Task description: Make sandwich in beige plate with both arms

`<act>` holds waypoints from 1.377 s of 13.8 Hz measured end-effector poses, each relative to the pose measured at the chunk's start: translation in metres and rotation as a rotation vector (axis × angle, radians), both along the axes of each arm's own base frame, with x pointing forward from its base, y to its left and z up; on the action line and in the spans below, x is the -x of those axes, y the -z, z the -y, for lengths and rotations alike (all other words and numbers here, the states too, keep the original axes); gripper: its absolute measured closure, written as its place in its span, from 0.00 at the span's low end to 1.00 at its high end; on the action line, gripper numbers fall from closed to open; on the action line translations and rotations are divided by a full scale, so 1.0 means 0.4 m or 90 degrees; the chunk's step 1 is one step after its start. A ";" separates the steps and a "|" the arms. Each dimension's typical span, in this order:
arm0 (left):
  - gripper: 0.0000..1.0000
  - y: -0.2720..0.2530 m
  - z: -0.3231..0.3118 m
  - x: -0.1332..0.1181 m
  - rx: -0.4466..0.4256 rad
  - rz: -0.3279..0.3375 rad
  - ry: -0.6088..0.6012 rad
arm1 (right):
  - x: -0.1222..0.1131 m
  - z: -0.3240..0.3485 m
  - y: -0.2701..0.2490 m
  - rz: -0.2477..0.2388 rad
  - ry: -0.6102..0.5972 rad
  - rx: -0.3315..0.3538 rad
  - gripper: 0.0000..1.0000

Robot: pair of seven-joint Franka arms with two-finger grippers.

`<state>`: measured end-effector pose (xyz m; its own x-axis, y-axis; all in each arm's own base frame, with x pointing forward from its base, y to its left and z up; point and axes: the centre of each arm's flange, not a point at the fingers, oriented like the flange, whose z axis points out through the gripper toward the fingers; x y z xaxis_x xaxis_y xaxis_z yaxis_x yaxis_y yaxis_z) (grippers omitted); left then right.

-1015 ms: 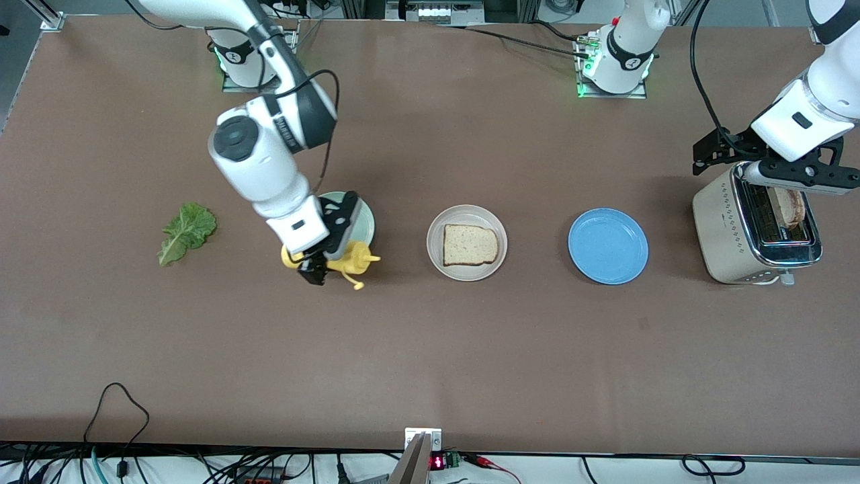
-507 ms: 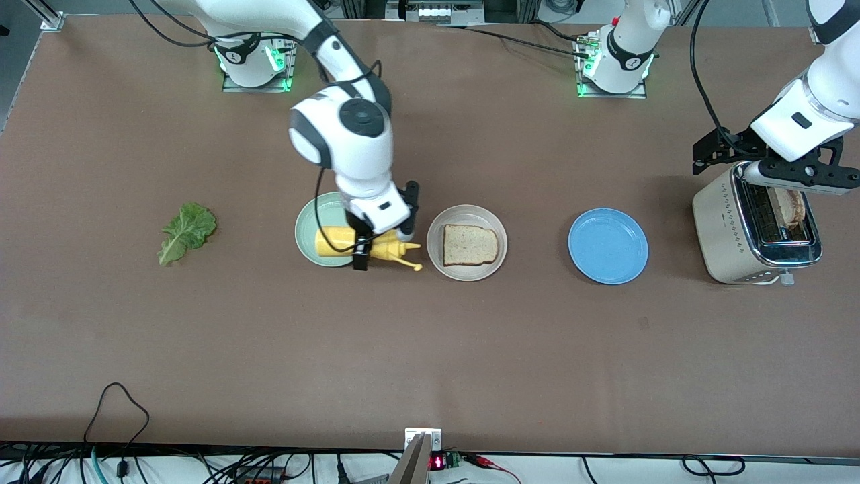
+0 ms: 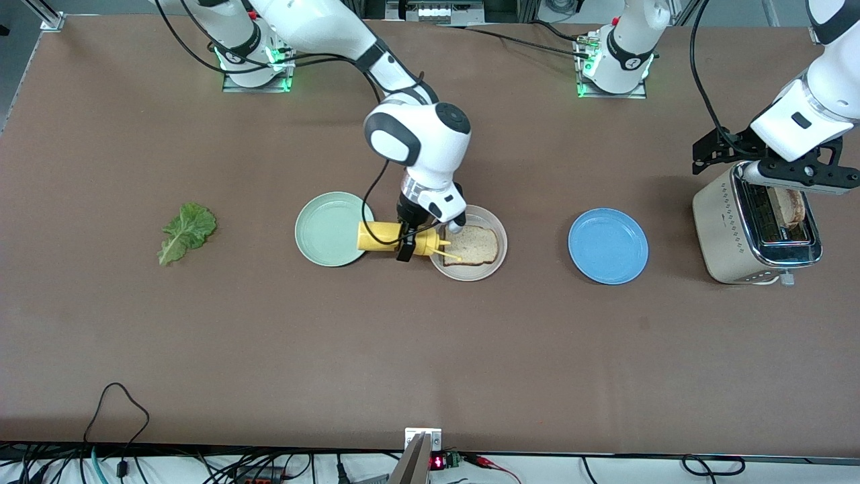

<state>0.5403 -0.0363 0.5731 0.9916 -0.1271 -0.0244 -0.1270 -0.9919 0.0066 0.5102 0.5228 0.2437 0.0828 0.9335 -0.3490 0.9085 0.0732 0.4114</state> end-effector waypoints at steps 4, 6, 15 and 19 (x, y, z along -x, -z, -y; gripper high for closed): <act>0.00 0.000 0.000 0.000 0.000 0.000 0.000 | 0.035 -0.041 0.075 0.035 0.004 0.037 0.62; 0.00 0.000 0.000 0.000 0.000 0.000 0.000 | 0.036 -0.047 0.075 0.040 0.005 0.038 0.62; 0.00 0.000 0.000 0.000 0.000 0.000 0.000 | -0.032 -0.023 -0.042 0.037 0.043 -0.004 0.62; 0.00 0.000 0.000 0.000 0.000 0.000 0.000 | -0.156 0.109 -0.242 -0.032 0.044 -0.068 0.62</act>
<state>0.5403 -0.0363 0.5730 0.9916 -0.1271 -0.0246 -0.1269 -0.9919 0.0066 0.5725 0.4791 0.3405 0.1329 0.9581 -0.2536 0.9297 -0.0319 0.3669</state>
